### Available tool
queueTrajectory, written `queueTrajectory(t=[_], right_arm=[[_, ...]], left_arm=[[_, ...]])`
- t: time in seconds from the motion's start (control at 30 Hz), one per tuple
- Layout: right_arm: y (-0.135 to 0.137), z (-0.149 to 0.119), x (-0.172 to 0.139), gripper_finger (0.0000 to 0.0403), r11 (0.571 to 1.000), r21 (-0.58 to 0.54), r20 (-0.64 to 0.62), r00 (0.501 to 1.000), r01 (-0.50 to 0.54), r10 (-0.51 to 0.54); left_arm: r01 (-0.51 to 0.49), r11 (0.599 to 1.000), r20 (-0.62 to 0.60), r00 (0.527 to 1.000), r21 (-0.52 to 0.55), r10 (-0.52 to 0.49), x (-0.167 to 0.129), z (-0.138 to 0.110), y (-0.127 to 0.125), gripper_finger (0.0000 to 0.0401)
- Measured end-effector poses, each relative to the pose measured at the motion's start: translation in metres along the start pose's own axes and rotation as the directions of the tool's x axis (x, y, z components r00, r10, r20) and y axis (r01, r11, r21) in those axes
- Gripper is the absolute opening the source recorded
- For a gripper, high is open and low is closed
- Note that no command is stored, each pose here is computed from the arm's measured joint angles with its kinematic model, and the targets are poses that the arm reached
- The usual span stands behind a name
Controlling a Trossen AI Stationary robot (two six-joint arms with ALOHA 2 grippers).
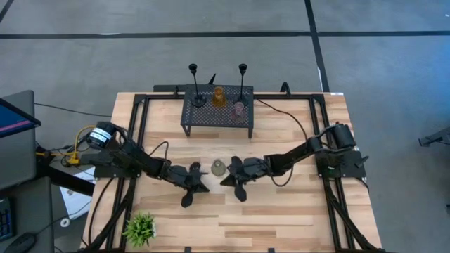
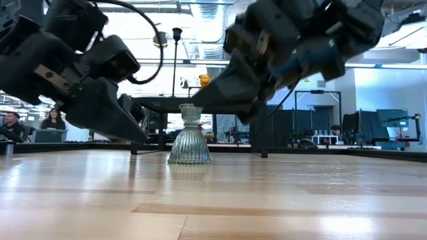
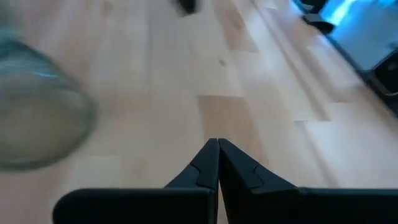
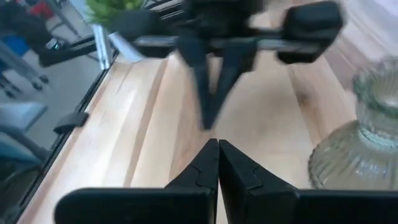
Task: Pick & Place candle stick holders
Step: Put the green glass candle holder on the shelf
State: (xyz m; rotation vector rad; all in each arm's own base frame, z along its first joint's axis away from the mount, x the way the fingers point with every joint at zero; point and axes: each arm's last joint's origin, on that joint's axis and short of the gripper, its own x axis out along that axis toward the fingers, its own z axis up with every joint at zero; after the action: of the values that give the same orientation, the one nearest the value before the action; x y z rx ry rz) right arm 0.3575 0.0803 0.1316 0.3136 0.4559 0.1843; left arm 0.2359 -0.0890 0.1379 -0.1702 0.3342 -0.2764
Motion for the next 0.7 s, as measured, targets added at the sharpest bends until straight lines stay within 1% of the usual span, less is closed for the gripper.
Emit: queueTrajectory(t=[0.1,0.17,0.3,0.37,0.47,0.6,0.7], right_arm=[[0.006,0.006,-0.007,0.0,0.997,-0.073,-0.01,1.0,-0.006,0.005],[0.008,0.007,-0.013,0.0,0.994,-0.108,-0.017,1.0,-0.007,0.005],[0.006,0.011,-0.028,0.0,0.989,-0.146,0.022,1.0,0.006,-0.003],[0.004,0.011,-0.039,0.0,0.988,-0.153,0.053,0.999,0.008,0.0],[0.003,0.01,-0.057,0.0,0.987,-0.16,0.111,0.994,0.012,0.006],[0.001,0.004,-0.084,0.0,0.983,-0.176,0.195,0.981,0.049,-0.014],[0.0,0.001,-0.102,0.0,0.983,-0.171,0.251,0.968,0.063,-0.019]], left_arm=[[-0.041,0.997,0.037,0.999,0.063,0.039,-0.017,0.0,0.002,0.0005],[-0.07,0.994,0.068,0.996,0.084,0.064,-0.027,0.001,0.003,0.0005],[-0.119,0.986,0.116,0.988,0.116,0.105,-0.04,0.003,0.005,0.0005],[-0.136,0.982,0.127,0.985,0.131,0.12,-0.042,0.004,0.006,0.0005],[-0.163,0.979,0.14,0.979,0.126,0.145,-0.042,0.005,0.008,0.0005],[-0.193,0.973,0.135,0.975,0.125,0.176,-0.041,0.005,0.014,0.0005],[-0.216,0.963,0.142,0.971,0.163,0.193,-0.041,0.006,0.018,0.0005]])
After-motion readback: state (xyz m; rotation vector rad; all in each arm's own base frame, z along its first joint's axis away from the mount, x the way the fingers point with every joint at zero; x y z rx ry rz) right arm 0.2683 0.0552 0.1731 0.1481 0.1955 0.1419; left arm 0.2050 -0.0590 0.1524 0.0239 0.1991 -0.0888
